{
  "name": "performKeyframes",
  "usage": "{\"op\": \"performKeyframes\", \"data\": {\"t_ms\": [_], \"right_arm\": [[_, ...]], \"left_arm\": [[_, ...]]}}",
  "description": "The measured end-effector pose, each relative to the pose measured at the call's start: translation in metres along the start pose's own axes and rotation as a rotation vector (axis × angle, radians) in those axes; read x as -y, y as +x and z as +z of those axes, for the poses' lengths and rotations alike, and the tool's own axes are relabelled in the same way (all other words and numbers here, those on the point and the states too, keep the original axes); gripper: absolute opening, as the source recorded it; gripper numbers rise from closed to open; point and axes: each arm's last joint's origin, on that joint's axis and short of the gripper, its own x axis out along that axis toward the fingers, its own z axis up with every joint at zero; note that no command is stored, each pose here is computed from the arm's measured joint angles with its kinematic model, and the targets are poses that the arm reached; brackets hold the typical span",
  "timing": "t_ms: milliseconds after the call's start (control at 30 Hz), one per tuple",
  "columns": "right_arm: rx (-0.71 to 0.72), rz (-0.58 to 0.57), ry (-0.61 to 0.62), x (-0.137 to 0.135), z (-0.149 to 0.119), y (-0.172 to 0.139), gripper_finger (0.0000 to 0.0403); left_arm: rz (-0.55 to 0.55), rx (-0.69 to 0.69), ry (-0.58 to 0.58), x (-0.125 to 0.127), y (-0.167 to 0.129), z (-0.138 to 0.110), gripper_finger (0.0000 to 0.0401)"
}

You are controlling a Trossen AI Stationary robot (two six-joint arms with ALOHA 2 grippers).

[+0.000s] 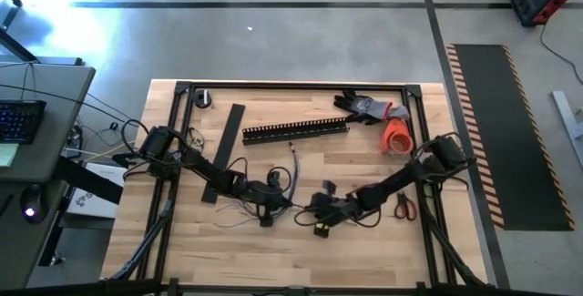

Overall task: Ziptie cables
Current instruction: Wrap the cables together using a zip tie

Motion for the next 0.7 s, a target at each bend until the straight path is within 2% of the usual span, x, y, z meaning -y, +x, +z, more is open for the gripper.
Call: {"op": "performKeyframes", "data": {"t_ms": [133,300,400,567,700], "right_arm": [[0.015,0.003,0.002,-0.003,0.001,-0.006,0.0],[0.032,0.025,-0.132,-0.004,0.016,-0.017,0.0007],[0.048,0.035,-0.207,-0.004,0.029,-0.016,0.004],[0.106,-0.001,-0.194,0.007,0.042,0.003,0.0103],[0.133,0.005,-0.191,0.009,0.048,0.018,0.0122]], "left_arm": [[-0.002,0.017,-0.002,0.0,-0.001,0.001,0.0],[-0.012,0.025,-0.002,0.001,-0.001,0.001,0.0],[-0.012,0.025,-0.003,0.001,-0.001,0.001,0.0],[-0.012,0.032,-0.012,0.001,-0.001,0.002,0.0],[-0.012,0.034,-0.012,0.001,-0.001,0.002,0.0]]}}
